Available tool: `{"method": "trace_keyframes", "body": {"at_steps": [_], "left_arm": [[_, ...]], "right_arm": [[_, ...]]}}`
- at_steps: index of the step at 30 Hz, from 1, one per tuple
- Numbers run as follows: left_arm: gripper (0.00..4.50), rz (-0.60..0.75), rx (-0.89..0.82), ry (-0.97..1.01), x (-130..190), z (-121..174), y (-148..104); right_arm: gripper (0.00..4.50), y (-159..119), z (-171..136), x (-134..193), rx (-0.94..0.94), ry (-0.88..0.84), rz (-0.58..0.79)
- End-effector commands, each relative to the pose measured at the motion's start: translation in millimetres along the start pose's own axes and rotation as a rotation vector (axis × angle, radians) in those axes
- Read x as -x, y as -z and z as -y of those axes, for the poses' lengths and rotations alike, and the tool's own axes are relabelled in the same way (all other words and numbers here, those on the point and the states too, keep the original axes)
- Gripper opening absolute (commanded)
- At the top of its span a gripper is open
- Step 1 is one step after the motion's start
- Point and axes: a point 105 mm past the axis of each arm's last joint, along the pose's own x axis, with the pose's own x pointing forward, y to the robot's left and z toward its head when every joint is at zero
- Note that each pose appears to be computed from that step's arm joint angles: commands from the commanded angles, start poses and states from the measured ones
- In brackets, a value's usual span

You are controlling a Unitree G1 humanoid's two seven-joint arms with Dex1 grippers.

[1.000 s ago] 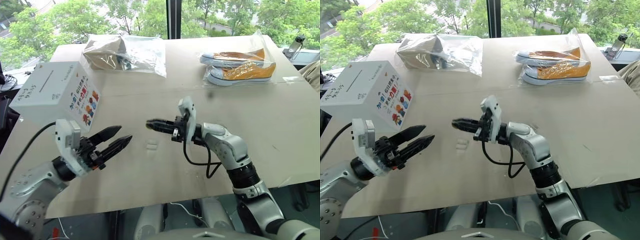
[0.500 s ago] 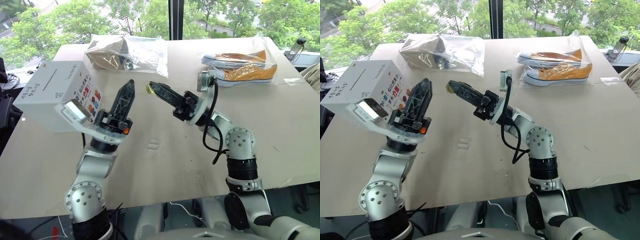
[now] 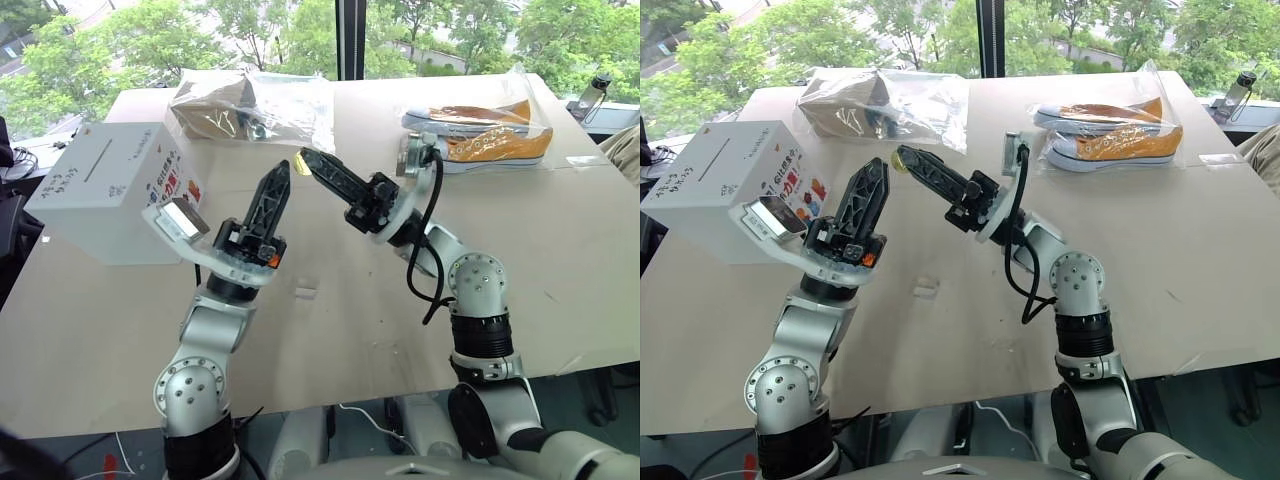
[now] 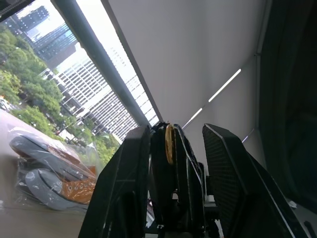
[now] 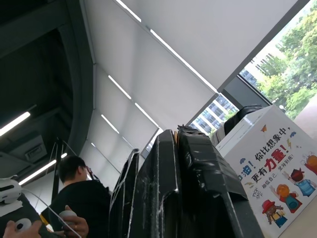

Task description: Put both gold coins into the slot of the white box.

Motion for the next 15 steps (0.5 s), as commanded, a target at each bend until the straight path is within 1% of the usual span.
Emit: {"method": "trace_keyframes", "body": {"at_steps": [1, 4, 7, 15], "left_arm": [[1.70, 0.002, -0.003, 0.039, -3.6, 7.6, 0.5], [1.70, -0.028, -0.006, 0.040, -4.0, 7.3, 7.0], [1.70, -0.026, 0.007, 0.055, -4.7, 10.2, 9.4], [1.70, 0.044, 0.022, 0.070, -6.0, 13.0, 1.1]], "right_arm": [[0.00, -3.7, -33.7, -21.9, 0.023, -0.157, 0.004], [0.00, -1.9, -33.7, -22.4, 0.022, -0.159, -0.007], [0.00, 0.2, -34.5, -22.8, 0.023, -0.163, -0.020], [0.00, -2.9, -32.3, -22.8, 0.008, -0.147, 0.004]]}}
